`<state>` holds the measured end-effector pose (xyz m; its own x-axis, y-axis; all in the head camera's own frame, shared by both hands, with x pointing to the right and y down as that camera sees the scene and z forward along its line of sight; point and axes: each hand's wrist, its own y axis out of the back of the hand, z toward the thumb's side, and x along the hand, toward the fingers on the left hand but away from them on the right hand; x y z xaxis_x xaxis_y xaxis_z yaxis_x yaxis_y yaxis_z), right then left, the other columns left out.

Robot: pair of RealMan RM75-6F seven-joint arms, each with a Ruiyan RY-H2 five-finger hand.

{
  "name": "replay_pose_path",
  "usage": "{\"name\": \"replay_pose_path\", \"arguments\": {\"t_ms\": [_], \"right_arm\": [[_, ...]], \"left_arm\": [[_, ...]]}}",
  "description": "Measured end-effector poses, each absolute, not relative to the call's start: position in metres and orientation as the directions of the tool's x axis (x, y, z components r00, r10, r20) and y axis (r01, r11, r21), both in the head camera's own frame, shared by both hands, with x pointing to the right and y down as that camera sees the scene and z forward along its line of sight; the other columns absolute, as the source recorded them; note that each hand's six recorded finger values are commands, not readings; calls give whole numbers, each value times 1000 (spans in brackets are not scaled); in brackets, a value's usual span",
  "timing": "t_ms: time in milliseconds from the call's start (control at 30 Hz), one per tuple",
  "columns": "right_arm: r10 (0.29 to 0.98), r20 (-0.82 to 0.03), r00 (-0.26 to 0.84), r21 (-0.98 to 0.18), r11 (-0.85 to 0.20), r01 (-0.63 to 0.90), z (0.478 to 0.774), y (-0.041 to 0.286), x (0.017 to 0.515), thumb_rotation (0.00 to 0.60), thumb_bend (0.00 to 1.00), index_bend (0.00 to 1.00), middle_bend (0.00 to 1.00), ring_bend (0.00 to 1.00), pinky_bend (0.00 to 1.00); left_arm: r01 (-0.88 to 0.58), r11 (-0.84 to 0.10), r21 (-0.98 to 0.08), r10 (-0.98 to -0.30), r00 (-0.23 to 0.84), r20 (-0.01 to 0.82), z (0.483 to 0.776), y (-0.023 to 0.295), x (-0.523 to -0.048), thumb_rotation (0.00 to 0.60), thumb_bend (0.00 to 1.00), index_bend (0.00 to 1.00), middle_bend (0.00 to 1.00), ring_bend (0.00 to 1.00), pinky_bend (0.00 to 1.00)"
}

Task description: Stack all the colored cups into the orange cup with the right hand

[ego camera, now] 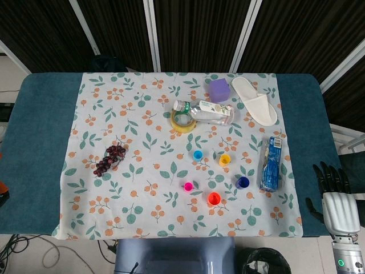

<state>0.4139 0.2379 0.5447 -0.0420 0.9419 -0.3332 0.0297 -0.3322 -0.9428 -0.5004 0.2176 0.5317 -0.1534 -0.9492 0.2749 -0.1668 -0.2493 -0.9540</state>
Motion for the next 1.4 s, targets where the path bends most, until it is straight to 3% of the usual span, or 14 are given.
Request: {"name": "replay_pose_path", "arguments": {"t_ms": [867, 1400], "right_arm": [[922, -386, -13, -919, -383, 98, 549, 243, 408, 600, 410, 0, 0, 0, 36], [851, -518, 88, -839, -526, 138, 572, 247, 382, 600, 393, 0, 0, 0, 36]], "left_arm": [[-162, -242, -957, -953, -146, 265, 530, 219, -497, 600, 760, 148, 7, 0, 0], [-161, -241, -957, -952, -151, 265, 530, 217, -497, 600, 760, 148, 7, 0, 0]]}}
